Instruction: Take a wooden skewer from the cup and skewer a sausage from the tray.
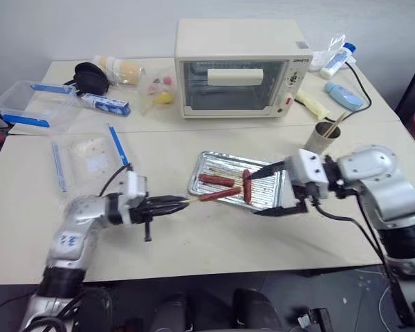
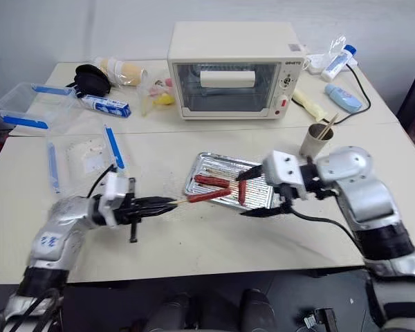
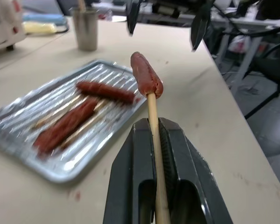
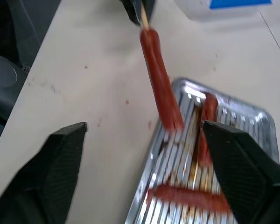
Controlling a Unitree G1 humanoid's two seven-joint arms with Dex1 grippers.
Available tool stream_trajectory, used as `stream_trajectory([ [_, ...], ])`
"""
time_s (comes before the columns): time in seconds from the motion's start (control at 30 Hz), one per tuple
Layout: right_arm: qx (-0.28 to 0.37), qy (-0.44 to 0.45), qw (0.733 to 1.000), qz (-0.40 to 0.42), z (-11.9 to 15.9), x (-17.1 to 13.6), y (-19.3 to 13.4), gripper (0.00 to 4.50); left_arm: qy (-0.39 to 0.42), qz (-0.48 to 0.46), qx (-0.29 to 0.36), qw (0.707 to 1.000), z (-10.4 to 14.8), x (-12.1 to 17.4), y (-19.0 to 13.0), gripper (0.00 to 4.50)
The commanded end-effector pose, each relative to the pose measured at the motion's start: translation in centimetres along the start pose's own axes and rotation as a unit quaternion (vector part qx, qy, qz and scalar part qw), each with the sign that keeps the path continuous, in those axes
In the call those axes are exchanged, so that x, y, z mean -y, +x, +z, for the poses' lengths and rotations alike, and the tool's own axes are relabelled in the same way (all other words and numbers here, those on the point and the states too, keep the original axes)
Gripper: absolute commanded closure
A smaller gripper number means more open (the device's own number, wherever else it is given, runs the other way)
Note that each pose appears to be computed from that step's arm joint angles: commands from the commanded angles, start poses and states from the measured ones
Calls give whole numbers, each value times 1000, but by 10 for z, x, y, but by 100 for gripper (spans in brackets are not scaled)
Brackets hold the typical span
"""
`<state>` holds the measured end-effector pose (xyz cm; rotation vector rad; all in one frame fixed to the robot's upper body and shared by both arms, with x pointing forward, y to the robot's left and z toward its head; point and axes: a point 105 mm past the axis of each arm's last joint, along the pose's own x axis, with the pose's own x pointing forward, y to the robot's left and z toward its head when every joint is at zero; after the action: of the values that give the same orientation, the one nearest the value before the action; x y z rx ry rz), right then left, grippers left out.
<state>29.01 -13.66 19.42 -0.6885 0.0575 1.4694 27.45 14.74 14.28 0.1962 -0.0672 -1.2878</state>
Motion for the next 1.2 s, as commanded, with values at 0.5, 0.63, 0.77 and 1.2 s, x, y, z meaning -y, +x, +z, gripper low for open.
stream_trajectory([
  [0.5,291,49,912,-284,26,-32,-21,4,-63,623,204,752,41,-65,-127,450],
  [0.63,299,30,915,-271,33,-33,-14,4,-82,644,182,738,28,-83,-123,450],
  [0.77,298,19,920,-255,36,-31,-11,4,-105,661,170,723,16,-101,-123,450],
  [1.2,253,16,939,-231,29,-27,-26,0,22,517,128,846,52,-79,-111,125],
])
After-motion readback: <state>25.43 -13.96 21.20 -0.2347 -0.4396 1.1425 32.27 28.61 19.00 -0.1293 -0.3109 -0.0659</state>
